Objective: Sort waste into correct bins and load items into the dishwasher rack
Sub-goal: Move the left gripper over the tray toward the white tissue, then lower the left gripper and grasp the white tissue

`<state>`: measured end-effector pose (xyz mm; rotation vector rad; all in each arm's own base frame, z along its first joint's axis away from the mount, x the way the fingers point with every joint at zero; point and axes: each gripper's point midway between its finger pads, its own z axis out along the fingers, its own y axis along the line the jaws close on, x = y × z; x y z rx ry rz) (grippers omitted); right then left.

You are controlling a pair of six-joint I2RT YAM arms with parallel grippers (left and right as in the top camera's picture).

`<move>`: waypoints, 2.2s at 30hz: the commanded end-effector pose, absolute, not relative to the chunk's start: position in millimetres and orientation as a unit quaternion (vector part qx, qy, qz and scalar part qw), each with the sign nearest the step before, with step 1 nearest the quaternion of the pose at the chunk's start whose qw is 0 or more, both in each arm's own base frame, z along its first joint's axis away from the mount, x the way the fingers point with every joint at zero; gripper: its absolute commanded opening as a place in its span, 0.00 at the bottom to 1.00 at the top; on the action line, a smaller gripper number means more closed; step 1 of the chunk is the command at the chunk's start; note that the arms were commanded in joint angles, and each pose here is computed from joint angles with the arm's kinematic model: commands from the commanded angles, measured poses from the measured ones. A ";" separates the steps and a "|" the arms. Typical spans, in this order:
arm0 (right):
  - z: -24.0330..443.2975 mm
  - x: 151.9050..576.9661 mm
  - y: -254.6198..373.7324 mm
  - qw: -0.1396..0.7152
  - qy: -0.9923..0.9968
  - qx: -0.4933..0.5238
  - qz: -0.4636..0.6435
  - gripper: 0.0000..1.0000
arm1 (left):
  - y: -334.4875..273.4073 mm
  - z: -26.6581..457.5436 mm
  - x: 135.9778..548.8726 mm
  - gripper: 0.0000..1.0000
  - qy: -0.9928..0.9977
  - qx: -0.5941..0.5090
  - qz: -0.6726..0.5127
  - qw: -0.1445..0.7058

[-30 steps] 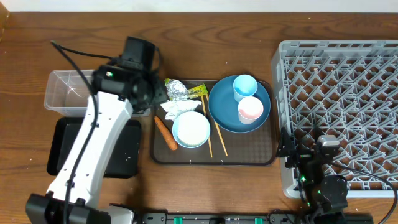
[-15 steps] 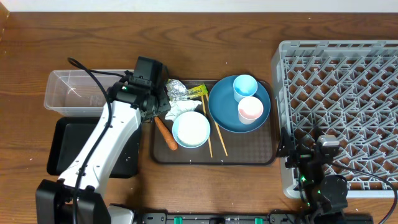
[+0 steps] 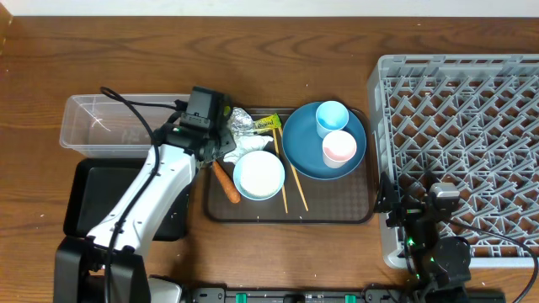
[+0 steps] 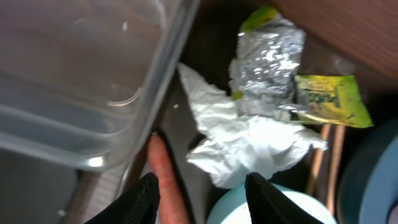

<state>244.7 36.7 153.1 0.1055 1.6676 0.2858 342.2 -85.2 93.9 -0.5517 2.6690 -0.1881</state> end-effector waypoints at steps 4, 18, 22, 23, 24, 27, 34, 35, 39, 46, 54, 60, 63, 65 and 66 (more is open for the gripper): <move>151.7 244.7 36.3 0.661 0.739 0.045 0.124 0.99 | -88.4 76.9 346.6 0.49 0.959 -0.190 -0.037 0.205; 151.7 244.7 36.4 0.661 0.739 0.045 0.124 0.99 | -82.2 13.4 344.8 0.48 0.971 -0.187 0.020 0.148; 151.7 244.7 36.3 0.661 0.739 0.045 0.124 0.99 | -84.4 5.2 346.5 0.47 0.972 -0.186 0.018 0.143; 151.7 244.7 36.3 0.661 0.739 0.045 0.124 0.99 | -84.3 3.9 346.8 0.47 0.972 -0.186 0.018 0.143; 151.7 244.7 36.3 0.661 0.739 0.045 0.124 0.99 | -84.4 3.4 346.6 0.47 0.972 -0.186 0.018 0.142; 151.7 244.7 36.3 0.661 0.739 0.045 0.124 0.99 | -84.7 2.9 346.3 0.45 0.972 -0.186 0.018 0.141; 151.7 244.7 36.3 0.661 0.739 0.045 0.124 0.99 | -88.3 2.8 345.2 0.41 0.973 -0.181 0.017 0.141; 151.7 244.7 36.3 0.661 0.739 0.045 0.124 0.99 | -90.4 2.8 344.8 0.41 0.974 -0.178 0.017 0.141; 151.7 244.7 36.3 0.661 0.739 0.045 0.124 0.99 | -99.0 3.1 343.4 0.41 0.976 -0.166 0.014 0.143; 151.7 244.7 36.3 0.661 0.739 0.045 0.124 0.99 | -101.9 3.3 342.6 0.36 0.976 -0.161 0.016 0.145; 151.7 244.7 36.3 0.661 0.739 0.045 0.124 0.99 | -100.8 3.5 343.2 0.27 0.976 -0.161 0.018 0.146; 151.7 244.7 36.3 0.661 0.739 0.045 0.124 0.99 | -101.0 3.6 343.6 0.28 0.976 -0.161 0.018 0.147; 151.7 244.7 36.3 0.661 0.739 0.045 0.124 0.99 | -101.4 3.9 344.9 0.45 0.975 -0.162 0.016 0.150; 151.7 244.7 36.3 0.661 0.739 0.045 0.124 0.99 | -101.8 4.2 345.8 0.48 0.975 -0.162 0.015 0.151; 151.7 244.7 36.3 0.661 0.739 0.045 0.124 0.99 | -101.9 4.3 346.1 0.48 0.975 -0.162 0.015 0.152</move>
